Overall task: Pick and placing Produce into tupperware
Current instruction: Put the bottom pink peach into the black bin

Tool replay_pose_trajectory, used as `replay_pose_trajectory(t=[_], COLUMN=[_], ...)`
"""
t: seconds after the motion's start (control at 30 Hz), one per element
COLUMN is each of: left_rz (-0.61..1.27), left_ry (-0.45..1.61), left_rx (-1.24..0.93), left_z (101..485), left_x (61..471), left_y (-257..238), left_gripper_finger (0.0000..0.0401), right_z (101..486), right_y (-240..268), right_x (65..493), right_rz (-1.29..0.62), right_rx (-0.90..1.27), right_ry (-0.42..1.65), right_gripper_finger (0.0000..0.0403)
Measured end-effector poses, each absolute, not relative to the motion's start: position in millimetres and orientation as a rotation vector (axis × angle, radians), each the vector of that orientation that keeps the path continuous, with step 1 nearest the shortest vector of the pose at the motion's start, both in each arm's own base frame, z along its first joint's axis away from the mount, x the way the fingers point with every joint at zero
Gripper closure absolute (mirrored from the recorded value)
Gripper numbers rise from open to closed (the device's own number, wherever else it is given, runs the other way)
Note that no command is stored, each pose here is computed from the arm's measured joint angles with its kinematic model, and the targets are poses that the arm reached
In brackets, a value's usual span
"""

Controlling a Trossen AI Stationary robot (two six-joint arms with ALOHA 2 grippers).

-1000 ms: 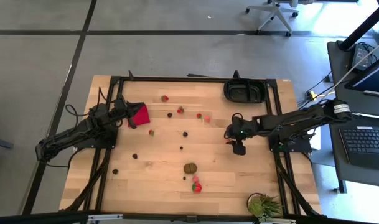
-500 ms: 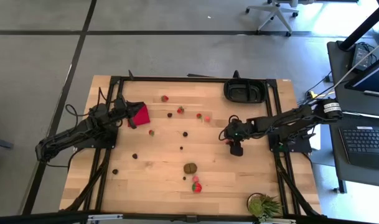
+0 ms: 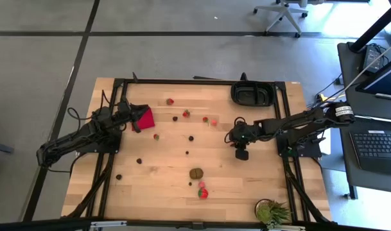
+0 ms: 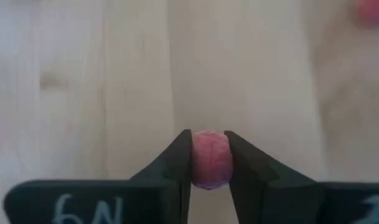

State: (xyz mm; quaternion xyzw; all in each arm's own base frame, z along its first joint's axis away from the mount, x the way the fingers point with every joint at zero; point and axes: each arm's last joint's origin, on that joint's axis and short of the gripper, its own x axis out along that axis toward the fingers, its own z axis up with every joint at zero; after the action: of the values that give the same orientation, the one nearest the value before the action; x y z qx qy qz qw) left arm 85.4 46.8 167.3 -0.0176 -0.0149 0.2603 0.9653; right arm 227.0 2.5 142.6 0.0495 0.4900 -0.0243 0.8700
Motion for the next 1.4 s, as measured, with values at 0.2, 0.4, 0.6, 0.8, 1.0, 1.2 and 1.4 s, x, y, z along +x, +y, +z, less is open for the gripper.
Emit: replay_pose_trajectory(t=[0.2, 0.4, 0.6, 0.8, 1.0, 1.2, 1.4], left_rz=[0.527, 0.527, 0.526, 0.526, 0.526, 0.526, 0.526], left_ry=[-0.03, -0.031, -0.032, -0.033, -0.033, -0.031, -0.031], left_rx=[-0.036, -0.039, -0.045, -0.045, -0.045, -0.039, -0.038], left_z=[167.3, 167.3, 167.2, 167.3, 167.3, 167.4, 167.4], left_x=[85.4, 85.4, 85.4, 85.4, 85.4, 85.4, 85.4], left_y=[46.8, 46.8, 46.8, 46.8, 46.8, 46.8, 46.8], left_gripper_finger=[0.0335, 0.0329, 0.0327, 0.034, 0.0355, 0.0369, 0.038], right_z=[182.8, 229.4, 265.5, 272.0, 254.7, 225.7, 191.6], right_y=[-22.0, -69.4, -130.5, -184.5, -209.5, -224.4, -233.8], right_x=[248.8, 248.8, 227.0, 189.4, 177.4, 190.4, 198.3], right_rz=[-0.363, -0.714, -0.888, -0.953, -1.034, -1.026, -0.998], right_rx=[0.04, 0.064, 0.26, 0.578, 0.649, 0.672, 0.687], right_ry=[0.956, 0.997, 1.008, 0.934, 0.963, 1.035, 1.173], right_gripper_finger=[0.0316, 0.0316, 0.0316, 0.0316, 0.0315, 0.0315, 0.0315])
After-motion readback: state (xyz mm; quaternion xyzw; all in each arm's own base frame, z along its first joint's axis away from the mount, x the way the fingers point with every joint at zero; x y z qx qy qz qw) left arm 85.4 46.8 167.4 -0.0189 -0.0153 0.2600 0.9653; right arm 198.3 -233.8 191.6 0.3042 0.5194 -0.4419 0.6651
